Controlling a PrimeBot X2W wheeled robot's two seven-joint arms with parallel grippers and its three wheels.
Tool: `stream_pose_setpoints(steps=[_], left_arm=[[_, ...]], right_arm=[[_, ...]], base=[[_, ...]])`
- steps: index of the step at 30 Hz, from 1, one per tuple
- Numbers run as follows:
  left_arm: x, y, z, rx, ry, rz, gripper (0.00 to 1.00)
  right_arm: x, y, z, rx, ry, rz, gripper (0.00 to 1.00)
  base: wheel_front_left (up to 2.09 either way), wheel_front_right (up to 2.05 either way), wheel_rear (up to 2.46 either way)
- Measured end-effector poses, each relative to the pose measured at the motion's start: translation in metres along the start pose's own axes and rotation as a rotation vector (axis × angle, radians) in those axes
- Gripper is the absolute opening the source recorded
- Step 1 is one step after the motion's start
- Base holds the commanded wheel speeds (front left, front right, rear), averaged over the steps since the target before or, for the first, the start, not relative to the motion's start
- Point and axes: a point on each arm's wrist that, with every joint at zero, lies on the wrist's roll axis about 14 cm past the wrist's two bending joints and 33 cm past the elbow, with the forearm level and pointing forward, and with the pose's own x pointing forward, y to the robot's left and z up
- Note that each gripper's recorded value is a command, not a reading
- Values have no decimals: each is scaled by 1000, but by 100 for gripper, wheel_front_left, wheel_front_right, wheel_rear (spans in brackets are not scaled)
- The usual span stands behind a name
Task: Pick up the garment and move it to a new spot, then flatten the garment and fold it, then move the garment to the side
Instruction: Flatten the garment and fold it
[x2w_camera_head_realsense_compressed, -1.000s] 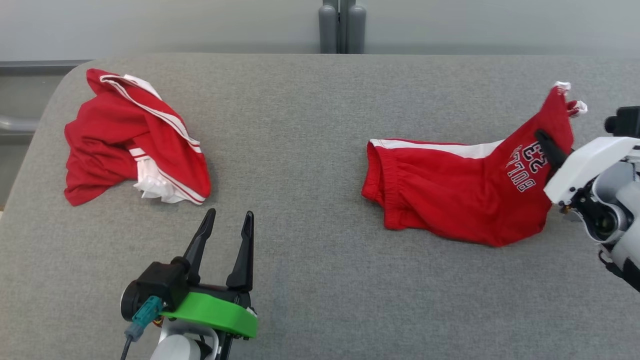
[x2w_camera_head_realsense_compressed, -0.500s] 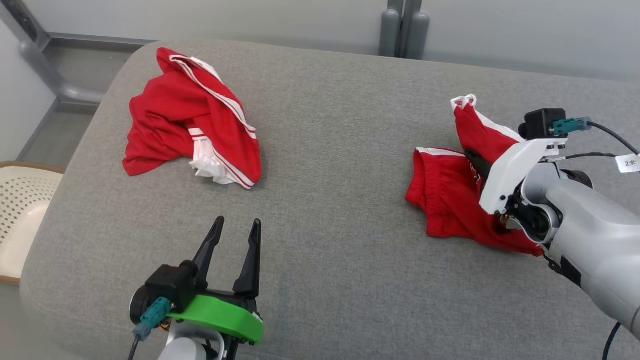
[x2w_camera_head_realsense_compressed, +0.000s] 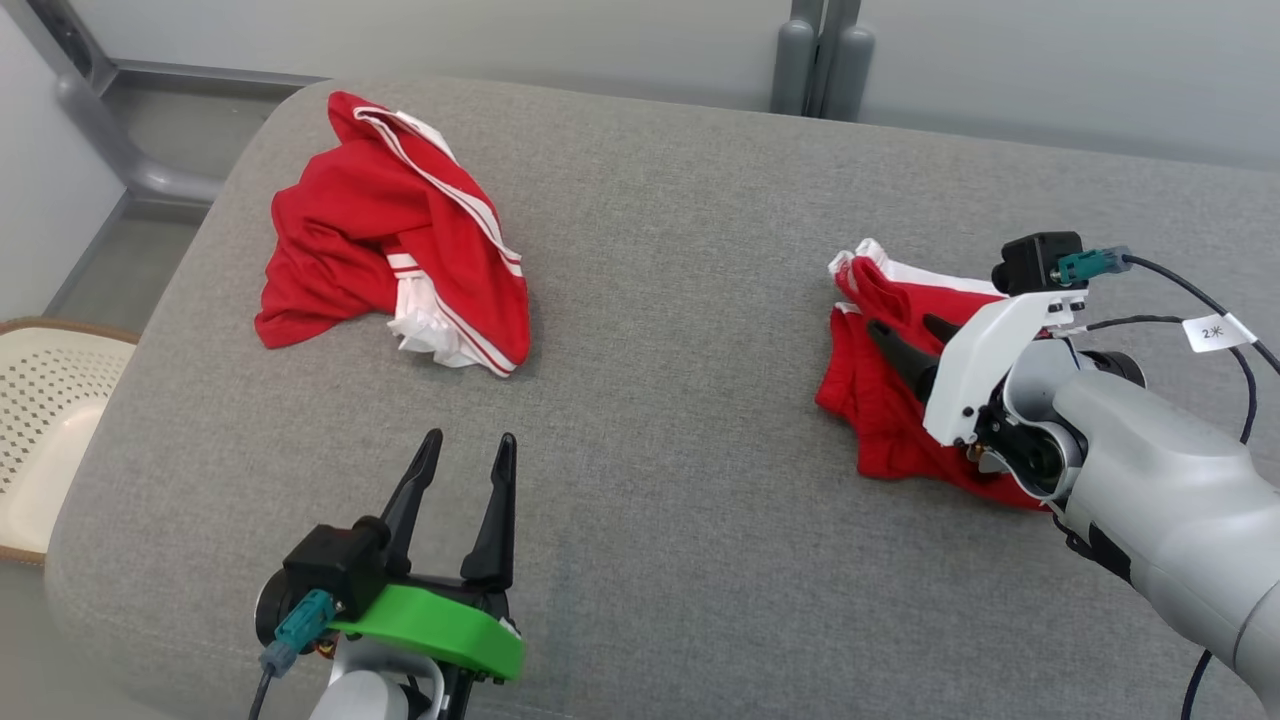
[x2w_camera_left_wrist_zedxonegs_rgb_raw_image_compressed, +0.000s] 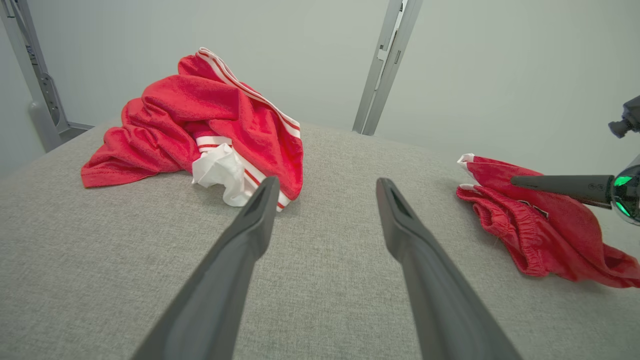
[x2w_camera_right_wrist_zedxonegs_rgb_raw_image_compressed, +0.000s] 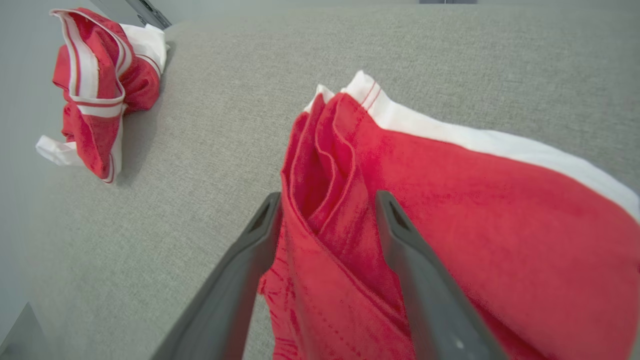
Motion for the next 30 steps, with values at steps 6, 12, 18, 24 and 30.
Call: stream_pose_setpoints(steps=[6,12,18,24,30], left_arm=[[3,-9,-1,-9,0,-26,100],[7,-23,-1,-17,-4,-70,100],[10,-36,4,-18,-21,-110,100],[12,-40,4,-11,-26,-123,100],[12,-47,1,-7,-17,-142,100]], right_arm=[[-23,7,28,31,-159,38,100],[-65,-19,59,55,-341,-14,100],[-116,-67,81,58,-480,-146,100],[-154,-92,87,33,-593,-245,100],[-147,-100,52,38,-550,-300,80]], base=[[0,0,0],[0,0,0],[0,0,0],[0,0,0],[0,0,0]])
